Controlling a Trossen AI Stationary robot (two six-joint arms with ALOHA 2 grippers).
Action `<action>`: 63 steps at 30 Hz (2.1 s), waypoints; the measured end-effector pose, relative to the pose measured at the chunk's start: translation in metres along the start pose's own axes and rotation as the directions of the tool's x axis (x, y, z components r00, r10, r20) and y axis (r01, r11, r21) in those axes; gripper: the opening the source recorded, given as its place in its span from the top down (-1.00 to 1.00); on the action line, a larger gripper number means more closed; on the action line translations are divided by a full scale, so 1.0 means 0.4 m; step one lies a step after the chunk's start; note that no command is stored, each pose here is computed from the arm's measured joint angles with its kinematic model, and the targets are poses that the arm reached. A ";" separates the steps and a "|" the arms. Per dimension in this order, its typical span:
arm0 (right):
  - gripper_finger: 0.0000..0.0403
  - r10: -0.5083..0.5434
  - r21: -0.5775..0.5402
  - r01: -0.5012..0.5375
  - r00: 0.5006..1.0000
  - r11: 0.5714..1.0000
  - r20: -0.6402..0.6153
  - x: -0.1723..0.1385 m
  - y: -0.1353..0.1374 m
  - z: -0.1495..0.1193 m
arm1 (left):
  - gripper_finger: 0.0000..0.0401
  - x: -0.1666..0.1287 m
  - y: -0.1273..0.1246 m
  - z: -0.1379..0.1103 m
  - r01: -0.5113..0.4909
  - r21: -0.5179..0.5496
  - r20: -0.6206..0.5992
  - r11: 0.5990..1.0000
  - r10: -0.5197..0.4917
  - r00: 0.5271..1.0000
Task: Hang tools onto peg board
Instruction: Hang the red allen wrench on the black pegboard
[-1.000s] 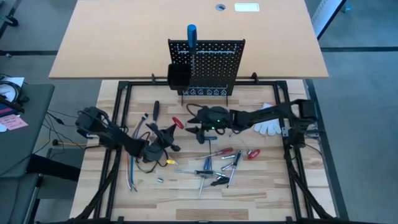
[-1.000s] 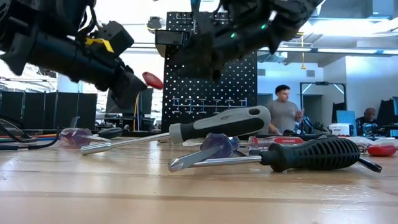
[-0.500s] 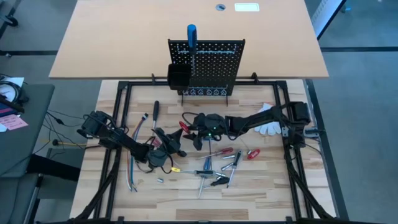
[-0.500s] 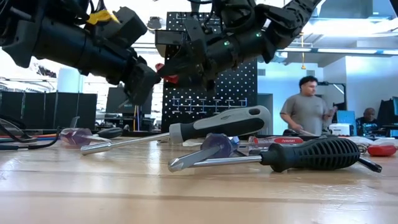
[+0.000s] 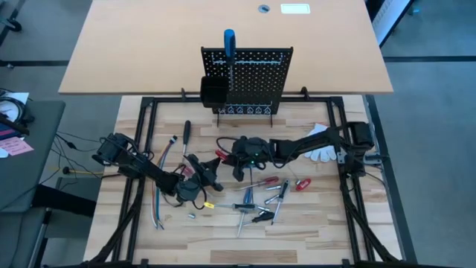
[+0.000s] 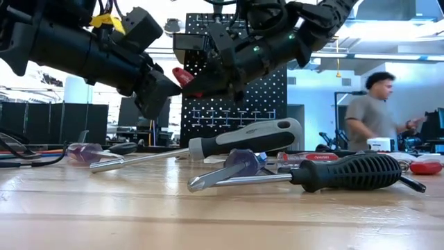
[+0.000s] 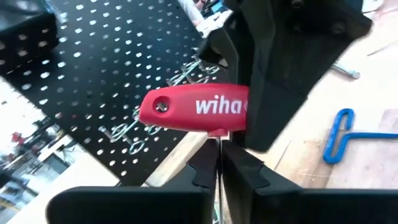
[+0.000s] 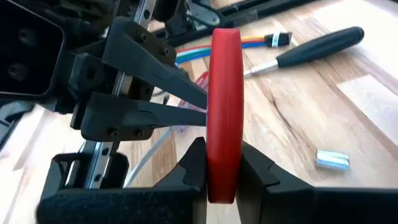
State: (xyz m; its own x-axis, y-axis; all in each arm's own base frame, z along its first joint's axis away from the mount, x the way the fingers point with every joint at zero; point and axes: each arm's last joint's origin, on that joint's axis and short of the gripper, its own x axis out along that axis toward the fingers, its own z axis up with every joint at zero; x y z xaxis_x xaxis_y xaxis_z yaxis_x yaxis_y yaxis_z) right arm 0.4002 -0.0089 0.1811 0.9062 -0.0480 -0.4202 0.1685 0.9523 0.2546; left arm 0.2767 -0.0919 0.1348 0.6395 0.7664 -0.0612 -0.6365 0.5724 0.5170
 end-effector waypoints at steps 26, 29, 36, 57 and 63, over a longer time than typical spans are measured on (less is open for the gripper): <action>0.75 -0.560 -0.048 0.574 0.774 0.818 -0.295 -0.457 -0.226 0.271 | -0.04 -0.047 0.004 0.013 0.086 -0.107 0.013 0.990 -0.085 0.996; 0.75 -0.555 -0.038 0.581 0.754 0.813 -0.350 -0.448 -0.272 0.261 | -0.04 -0.047 0.002 0.005 0.089 -0.117 0.001 0.989 -0.090 0.996; 0.75 -0.533 -0.075 0.561 0.725 0.824 -0.436 -0.401 -0.298 0.231 | -0.04 -0.047 0.001 -0.001 0.090 -0.124 -0.008 0.988 -0.092 0.996; 0.18 -0.543 -0.134 0.559 0.674 0.818 -0.501 -0.350 -0.334 0.198 | -0.05 -0.047 0.001 -0.002 0.090 -0.135 -0.009 0.987 -0.092 0.996; 0.03 -0.536 -0.121 0.554 0.691 0.823 -0.485 -0.448 -0.265 0.223 | -0.05 -0.057 -0.002 -0.001 0.102 -0.131 -0.003 0.986 -0.104 0.995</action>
State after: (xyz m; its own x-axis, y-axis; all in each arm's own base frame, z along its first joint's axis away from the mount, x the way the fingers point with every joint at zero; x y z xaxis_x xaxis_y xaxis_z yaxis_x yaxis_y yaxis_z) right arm 0.2546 -0.1281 0.3071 0.3476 -0.3976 -0.8492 0.5943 0.7939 -0.1284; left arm 0.2625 -0.1096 0.1353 0.7008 0.7037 -0.1168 -0.6187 0.6811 0.3914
